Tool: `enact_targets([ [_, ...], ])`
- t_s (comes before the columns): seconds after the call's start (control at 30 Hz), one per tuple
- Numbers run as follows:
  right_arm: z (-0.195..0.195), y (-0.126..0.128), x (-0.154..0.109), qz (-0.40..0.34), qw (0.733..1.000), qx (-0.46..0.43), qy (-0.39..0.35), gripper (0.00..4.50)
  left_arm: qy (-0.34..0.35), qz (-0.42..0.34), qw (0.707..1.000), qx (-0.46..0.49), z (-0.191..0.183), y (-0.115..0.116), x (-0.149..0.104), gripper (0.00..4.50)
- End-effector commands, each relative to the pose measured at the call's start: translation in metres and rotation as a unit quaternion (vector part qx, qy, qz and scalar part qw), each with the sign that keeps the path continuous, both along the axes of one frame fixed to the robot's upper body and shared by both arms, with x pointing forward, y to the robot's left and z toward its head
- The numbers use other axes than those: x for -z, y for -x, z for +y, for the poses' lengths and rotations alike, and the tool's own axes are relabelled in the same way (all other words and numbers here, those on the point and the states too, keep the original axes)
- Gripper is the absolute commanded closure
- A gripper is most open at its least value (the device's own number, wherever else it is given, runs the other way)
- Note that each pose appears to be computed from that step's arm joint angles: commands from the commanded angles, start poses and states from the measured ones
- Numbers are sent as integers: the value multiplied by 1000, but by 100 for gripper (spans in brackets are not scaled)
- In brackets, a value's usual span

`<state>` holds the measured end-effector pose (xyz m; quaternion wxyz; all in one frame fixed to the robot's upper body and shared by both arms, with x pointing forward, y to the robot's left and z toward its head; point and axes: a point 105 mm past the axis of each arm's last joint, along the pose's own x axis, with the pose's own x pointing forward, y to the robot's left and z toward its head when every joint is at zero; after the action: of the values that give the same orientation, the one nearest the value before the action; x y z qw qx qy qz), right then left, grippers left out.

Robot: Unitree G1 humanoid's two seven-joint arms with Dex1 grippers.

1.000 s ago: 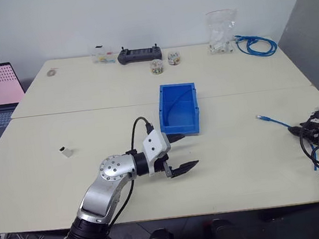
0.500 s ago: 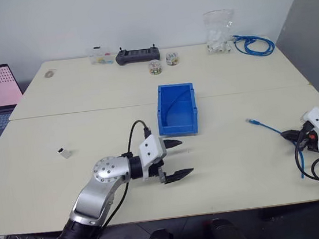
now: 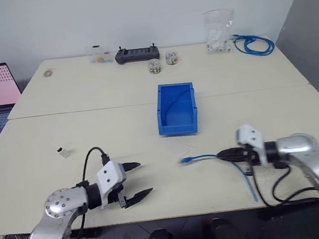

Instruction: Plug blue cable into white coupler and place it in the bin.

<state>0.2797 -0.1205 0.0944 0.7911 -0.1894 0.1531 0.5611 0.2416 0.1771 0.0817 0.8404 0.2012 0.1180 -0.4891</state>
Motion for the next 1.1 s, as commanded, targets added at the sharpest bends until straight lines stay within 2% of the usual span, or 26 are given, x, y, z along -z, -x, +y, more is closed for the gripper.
enact_targets([
  [0.03, 21, -10, -1, 2, 1000, -19, 9, 447, -8, -28, 1000, -8, 8, 3, -13, 0],
  [0.37, 52, -26, 11, 35, 998, -38, 28, 447, -16, -33, 999, -11, 11, 1, -12, 0],
  [0.47, 54, -32, 8, 35, 999, -22, 19, 393, -16, -43, 999, 1, 3, -5, -12, 0],
  [0.53, 54, -34, -1, 35, 999, -15, -1, 334, -11, -50, 999, 10, -5, -11, -11, 0],
  [0.6, 53, -25, -13, 47, 998, -33, -26, 279, -9, -54, 998, 20, -11, -16, -11, 0],
  [0.63, 51, -20, -16, 52, 997, -41, -31, 270, -10, -57, 998, 22, -12, -18, -10, 0],
  [0.67, 47, -15, -18, 49, 997, -47, -32, 230, -11, -59, 998, 26, -14, -20, -9, 0],
  [0.77, 36, 1, -21, 47, 997, -61, -28, 159, -12, -68, 997, 34, -18, -26, -8, 0],
  [0.9, 28, 21, -21, 49, 996, -66, -27, 159, -44, -79, 995, 41, -17, -30, 2, 0],
  [1.1, 29, 28, -22, 44, 997, -47, -40, 159, -73, -86, 991, 67, -18, -33, 11, 0],
])
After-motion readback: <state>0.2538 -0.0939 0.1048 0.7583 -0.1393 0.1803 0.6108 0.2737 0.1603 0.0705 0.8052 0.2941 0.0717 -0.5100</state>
